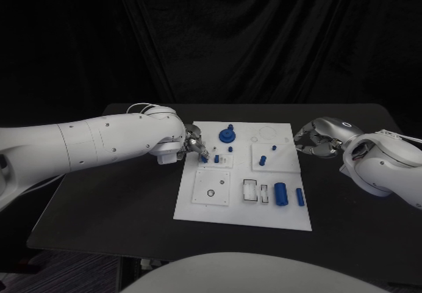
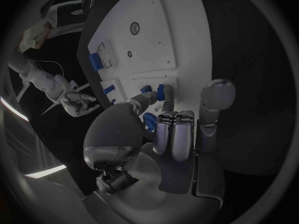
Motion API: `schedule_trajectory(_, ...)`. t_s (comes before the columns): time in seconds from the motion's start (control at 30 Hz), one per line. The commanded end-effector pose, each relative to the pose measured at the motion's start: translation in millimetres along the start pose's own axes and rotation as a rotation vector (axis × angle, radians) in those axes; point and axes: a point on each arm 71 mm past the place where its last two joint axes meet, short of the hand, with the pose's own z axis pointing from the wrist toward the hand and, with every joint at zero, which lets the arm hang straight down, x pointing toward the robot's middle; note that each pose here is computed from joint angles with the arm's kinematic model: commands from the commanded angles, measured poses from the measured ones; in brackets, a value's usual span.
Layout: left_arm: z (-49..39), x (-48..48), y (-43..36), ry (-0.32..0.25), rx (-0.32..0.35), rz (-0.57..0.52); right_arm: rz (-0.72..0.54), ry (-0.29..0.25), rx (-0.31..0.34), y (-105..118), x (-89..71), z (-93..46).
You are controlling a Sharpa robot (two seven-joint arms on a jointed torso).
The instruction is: Assemble the parts on the task board
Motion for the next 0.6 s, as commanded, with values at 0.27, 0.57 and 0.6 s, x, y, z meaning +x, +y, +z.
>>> schedule_trajectory(0.27, -0.4, -3.1, -2.3, -0.053, 0.051, -0.035, -0.003, 0.007, 0.017, -1.5, 1.8, -0.6)
schedule_trajectory(0.57, 0.0, -5.0, -1.3, -0.089, 0.075, -0.055, -0.002, 0.008, 0.017, -1.6, 1.9, -1.3)
schedule_trajectory(0.6, 0.1, -4.9, -1.2, -0.09, 0.075, -0.056, -0.002, 0.008, 0.017, -1.7, 1.8, -1.4)
